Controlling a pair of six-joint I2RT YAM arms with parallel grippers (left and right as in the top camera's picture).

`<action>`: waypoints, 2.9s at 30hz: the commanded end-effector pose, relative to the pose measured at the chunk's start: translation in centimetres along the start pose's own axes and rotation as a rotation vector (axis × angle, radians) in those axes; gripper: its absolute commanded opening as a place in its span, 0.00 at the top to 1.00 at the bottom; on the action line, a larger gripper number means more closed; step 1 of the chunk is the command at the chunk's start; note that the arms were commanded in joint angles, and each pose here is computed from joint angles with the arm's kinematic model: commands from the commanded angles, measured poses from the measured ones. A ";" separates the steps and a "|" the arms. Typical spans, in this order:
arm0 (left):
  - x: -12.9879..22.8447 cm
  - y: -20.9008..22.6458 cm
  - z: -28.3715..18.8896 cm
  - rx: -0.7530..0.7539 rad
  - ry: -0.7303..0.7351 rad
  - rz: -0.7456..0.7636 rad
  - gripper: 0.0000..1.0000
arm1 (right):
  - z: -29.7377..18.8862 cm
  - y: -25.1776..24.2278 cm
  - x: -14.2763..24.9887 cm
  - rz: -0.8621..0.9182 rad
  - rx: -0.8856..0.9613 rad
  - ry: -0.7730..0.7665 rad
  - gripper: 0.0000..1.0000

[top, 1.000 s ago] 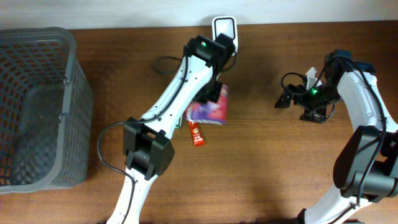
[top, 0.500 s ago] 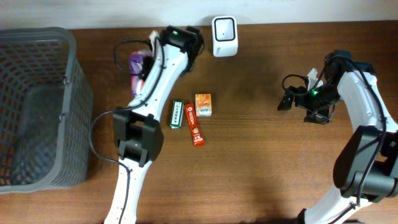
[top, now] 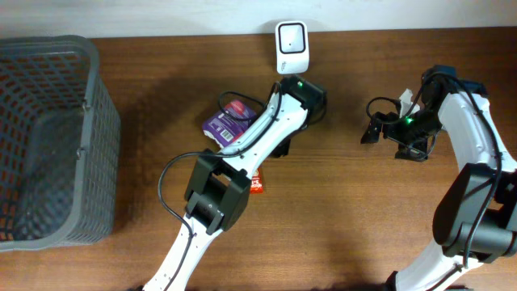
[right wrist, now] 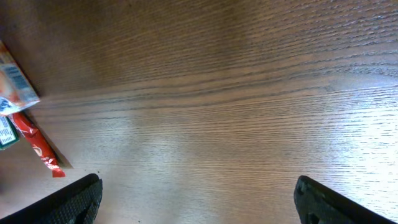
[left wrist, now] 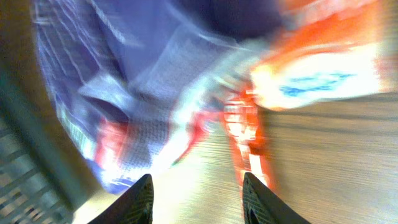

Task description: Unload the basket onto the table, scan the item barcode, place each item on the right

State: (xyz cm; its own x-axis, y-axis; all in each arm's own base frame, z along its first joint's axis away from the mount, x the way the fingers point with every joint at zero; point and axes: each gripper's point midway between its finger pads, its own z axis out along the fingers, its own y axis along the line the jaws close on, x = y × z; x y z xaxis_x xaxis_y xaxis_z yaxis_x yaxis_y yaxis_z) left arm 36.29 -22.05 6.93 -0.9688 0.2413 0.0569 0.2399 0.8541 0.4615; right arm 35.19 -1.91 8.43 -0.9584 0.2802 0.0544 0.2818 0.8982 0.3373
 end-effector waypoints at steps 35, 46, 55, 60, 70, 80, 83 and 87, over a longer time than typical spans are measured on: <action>-6.0 24.7 -1.3 0.210 -0.171 -0.649 0.29 | 13.0 30.5 2.7 0.001 -0.274 -0.199 0.84; -6.0 24.7 -1.3 0.210 -0.171 -0.649 0.25 | -0.3 10.1 -2.5 -0.074 -0.125 -0.167 0.86; -6.0 24.7 -1.3 0.210 -0.171 -0.649 0.23 | 9.8 12.7 0.6 -0.194 -0.165 -0.057 0.85; -6.0 24.7 -1.3 0.210 -0.171 -0.649 0.21 | 10.7 15.4 5.0 -0.259 -0.178 0.069 0.75; -6.2 23.9 -1.5 0.259 -0.164 -0.642 0.12 | 4.4 12.7 1.0 -0.242 -0.182 0.012 0.61; -6.1 23.9 -1.5 0.258 -0.163 -0.641 0.13 | 10.5 12.0 1.8 -0.194 -0.050 -0.061 0.87; -6.2 23.9 -1.5 0.258 -0.163 -0.641 0.13 | 9.4 13.5 1.9 -0.199 -0.126 -0.051 0.87; -6.2 23.9 -1.5 0.258 -0.163 -0.641 0.12 | 1.7 15.5 0.5 -0.252 -0.127 -0.091 0.53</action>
State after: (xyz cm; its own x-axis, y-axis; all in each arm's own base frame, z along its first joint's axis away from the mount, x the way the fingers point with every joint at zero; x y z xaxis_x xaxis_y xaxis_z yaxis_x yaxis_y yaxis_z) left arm 47.98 -4.08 17.34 -0.9220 -0.2816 -0.2658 -0.3298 0.9307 0.1580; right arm 36.70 13.72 7.00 -0.9942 0.1074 0.0085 0.0993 0.8837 0.4573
